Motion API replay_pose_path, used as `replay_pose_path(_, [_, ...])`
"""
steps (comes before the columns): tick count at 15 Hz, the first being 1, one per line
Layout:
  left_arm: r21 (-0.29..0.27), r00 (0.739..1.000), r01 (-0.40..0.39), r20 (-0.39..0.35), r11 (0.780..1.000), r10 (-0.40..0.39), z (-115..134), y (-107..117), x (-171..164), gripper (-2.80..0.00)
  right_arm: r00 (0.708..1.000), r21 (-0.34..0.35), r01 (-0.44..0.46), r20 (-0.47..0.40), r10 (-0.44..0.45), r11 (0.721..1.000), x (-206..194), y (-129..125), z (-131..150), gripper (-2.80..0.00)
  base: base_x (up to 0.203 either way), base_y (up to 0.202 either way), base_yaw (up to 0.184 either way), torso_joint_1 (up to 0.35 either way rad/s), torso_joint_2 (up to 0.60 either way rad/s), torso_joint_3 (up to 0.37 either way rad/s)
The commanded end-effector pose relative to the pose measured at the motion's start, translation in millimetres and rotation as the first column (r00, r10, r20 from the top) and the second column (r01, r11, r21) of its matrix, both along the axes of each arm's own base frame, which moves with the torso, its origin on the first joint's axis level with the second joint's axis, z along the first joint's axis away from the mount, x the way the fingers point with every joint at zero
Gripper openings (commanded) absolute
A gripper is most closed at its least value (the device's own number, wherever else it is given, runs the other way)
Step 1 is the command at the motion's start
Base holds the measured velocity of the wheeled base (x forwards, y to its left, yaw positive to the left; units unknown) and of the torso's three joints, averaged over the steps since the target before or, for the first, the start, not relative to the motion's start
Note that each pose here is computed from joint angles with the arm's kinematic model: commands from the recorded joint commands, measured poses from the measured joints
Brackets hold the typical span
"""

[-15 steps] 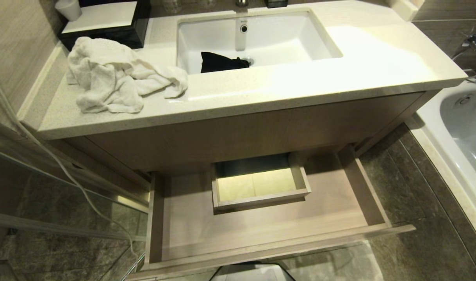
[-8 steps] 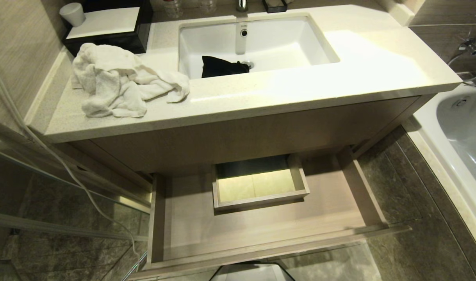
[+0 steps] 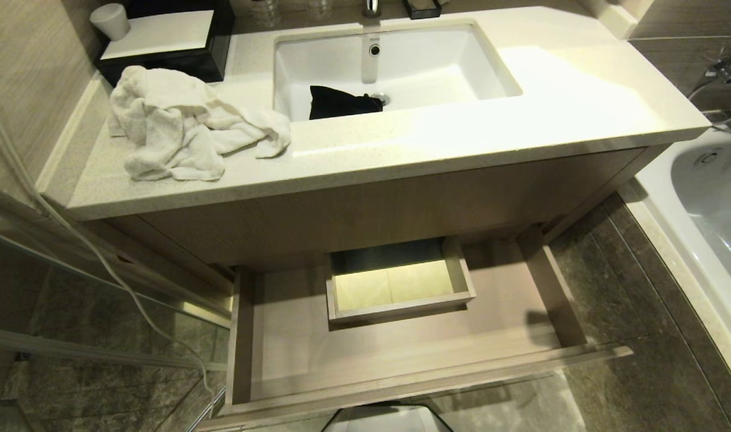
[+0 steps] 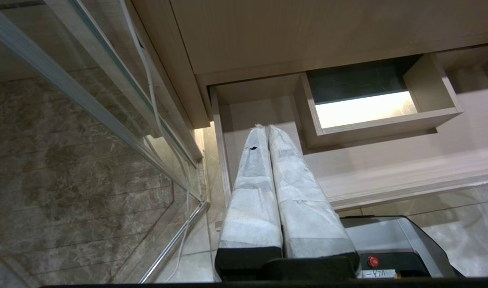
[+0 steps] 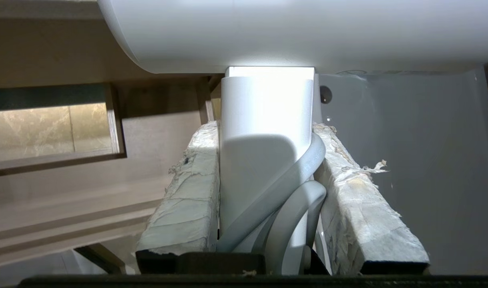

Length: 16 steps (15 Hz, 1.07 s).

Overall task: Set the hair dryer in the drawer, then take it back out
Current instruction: Place it on the countertop

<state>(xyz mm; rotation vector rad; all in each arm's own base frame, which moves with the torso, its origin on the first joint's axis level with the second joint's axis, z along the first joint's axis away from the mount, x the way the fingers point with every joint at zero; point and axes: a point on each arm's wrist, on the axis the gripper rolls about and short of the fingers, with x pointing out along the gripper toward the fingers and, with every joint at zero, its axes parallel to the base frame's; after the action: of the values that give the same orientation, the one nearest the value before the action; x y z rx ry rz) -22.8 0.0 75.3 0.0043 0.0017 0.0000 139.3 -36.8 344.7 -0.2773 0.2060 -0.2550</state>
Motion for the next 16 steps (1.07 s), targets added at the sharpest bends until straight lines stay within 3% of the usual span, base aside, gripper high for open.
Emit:
replay_pose_path(1, [0.000,1.000,0.000,-0.001,1.000,0.000,-0.4,0.0,0.1,-2.80,0.998,0.011,-0.009,-0.055,0.010,1.000,48.9,-11.0,0.2,-2.80,0.000,0.000,0.000,0.000,0.00,0.000])
replay_pose_path(6, [0.000,1.000,0.000,-0.001,1.000,0.000,-0.4,0.0,0.1,-2.80,0.998,0.010,-0.026,-0.050,0.027,1.000,129.8,-26.2,5.9,-2.80,0.000,0.000,0.000,0.000,0.00,0.000])
replay_pose_path(10, [0.000,1.000,0.000,-0.001,1.000,0.000,-0.4,0.0,0.1,-2.80,0.997,0.014,-0.051,-0.052,0.051,0.999,187.0,-35.8,-5.5,-2.80,0.000,0.000,0.000,0.000,0.00,0.000])
replay_pose_path(14, [0.000,1.000,0.000,-0.001,1.000,0.000,-0.4,0.0,0.1,-2.80,0.988,-0.018,-0.141,0.052,0.142,0.990,250.7,-29.3,-7.4,-2.80,0.000,0.000,0.000,0.000,0.00,0.000])
replay_pose_path(16, [0.000,1.000,0.000,0.000,1.000,0.000,-0.4,0.0,0.0,-2.80,0.966,-0.035,-0.249,0.068,0.251,0.968,271.2,-24.5,-24.1,-2.80,0.000,0.000,0.000,0.000,0.00,0.000])
